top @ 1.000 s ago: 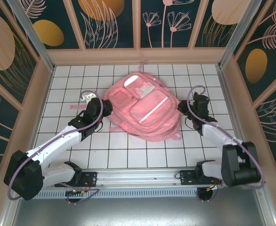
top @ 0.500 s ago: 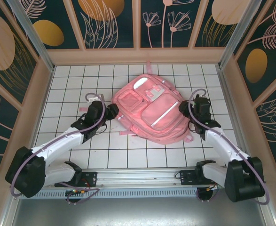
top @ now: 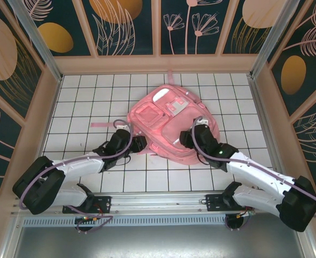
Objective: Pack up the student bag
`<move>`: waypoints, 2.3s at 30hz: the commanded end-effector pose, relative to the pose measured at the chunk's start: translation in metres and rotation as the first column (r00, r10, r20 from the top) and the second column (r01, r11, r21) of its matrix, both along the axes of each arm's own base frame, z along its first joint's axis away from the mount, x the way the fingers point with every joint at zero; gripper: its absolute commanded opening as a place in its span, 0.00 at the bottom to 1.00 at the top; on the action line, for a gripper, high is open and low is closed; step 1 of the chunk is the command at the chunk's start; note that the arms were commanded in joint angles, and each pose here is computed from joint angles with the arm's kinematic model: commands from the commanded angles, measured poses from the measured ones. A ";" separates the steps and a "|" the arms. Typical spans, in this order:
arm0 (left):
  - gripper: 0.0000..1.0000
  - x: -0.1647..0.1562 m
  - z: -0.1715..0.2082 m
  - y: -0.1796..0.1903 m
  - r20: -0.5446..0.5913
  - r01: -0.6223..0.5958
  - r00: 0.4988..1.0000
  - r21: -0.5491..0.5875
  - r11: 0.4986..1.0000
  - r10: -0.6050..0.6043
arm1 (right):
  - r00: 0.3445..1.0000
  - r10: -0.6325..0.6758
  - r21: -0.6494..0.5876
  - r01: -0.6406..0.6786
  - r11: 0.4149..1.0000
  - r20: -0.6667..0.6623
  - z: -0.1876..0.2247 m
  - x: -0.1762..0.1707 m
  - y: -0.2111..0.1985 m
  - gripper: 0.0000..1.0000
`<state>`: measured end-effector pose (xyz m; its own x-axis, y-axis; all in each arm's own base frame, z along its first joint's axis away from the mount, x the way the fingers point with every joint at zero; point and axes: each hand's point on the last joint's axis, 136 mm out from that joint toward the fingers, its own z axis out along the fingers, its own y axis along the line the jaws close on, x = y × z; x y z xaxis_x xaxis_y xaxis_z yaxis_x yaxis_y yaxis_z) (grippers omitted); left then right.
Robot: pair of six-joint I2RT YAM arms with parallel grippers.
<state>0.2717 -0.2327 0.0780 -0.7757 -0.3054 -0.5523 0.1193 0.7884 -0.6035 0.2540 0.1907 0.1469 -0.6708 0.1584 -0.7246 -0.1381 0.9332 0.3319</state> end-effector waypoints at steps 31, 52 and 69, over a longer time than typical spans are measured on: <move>0.49 0.036 0.015 0.026 0.105 -0.131 0.987 0.085 0.988 0.122 | 0.950 -0.066 -0.057 0.051 0.997 -0.307 -0.095 -0.082 0.151 0.31; 0.50 0.029 0.023 0.031 0.101 -0.134 0.986 0.033 0.990 0.130 | 0.901 -0.305 -0.045 0.307 0.951 -0.308 -0.118 -0.032 0.137 0.41; 0.50 0.029 0.021 0.028 0.094 -0.122 0.988 0.032 0.992 0.119 | 0.889 -0.379 -0.118 0.361 0.925 -0.257 -0.127 -0.027 0.115 0.06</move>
<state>0.3011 -0.2049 0.1014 -0.6757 -0.3658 -0.6400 0.0758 0.8292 -0.5539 0.2213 0.3238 0.0241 -0.7790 0.4005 -0.4824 0.2739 0.9095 0.3127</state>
